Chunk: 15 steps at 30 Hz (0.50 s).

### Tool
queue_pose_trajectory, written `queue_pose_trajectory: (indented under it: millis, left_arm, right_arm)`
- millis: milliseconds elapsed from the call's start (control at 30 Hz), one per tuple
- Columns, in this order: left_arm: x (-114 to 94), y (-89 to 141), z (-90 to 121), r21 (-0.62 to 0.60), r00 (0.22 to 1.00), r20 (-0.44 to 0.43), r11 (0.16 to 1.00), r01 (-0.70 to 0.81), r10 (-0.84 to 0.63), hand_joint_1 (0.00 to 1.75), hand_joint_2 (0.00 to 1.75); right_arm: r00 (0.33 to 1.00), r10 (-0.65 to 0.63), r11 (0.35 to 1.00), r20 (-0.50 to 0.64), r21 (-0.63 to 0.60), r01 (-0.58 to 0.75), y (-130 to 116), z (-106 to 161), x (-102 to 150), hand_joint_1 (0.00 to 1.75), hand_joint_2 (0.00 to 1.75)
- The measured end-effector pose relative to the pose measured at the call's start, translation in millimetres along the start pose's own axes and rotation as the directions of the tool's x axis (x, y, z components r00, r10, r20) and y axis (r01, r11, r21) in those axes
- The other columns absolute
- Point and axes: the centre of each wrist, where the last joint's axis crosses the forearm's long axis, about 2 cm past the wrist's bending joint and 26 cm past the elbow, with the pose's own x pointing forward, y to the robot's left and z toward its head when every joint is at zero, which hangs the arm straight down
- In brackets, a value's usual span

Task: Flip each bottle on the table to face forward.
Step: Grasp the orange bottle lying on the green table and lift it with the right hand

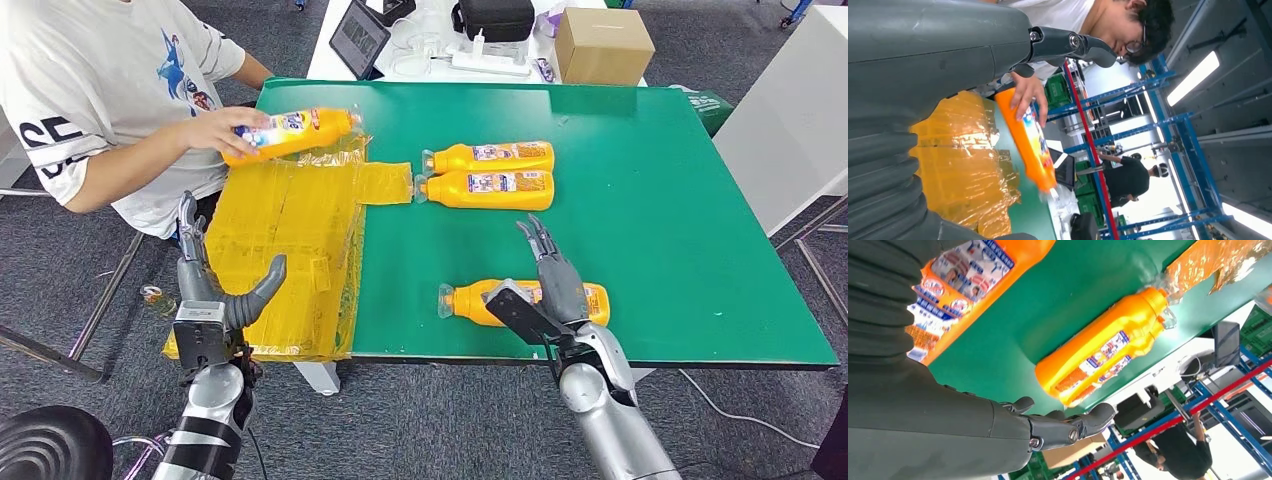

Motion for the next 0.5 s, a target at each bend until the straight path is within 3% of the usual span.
queue_pose_trajectory:
  millis: [233, 500]
  left_arm:
    - [1, 0, 2, -0.002, 1.0, -0.006, 1.0, -0.01, 0.01, 0.0, 1.75]
    - [1, -3, 26, -0.061, 0.987, -0.107, 0.99, -0.126, 0.119, 0.0, 1.75]
  right_arm:
    - [1.0, 0.025, 1.0, 0.003, 0.0, -0.025, -6, 1, -3, 0.0, 1.75]
    - [0.995, 0.053, 0.982, -0.079, 0.186, -0.038, -21, 19, -25, 0.0, 1.75]
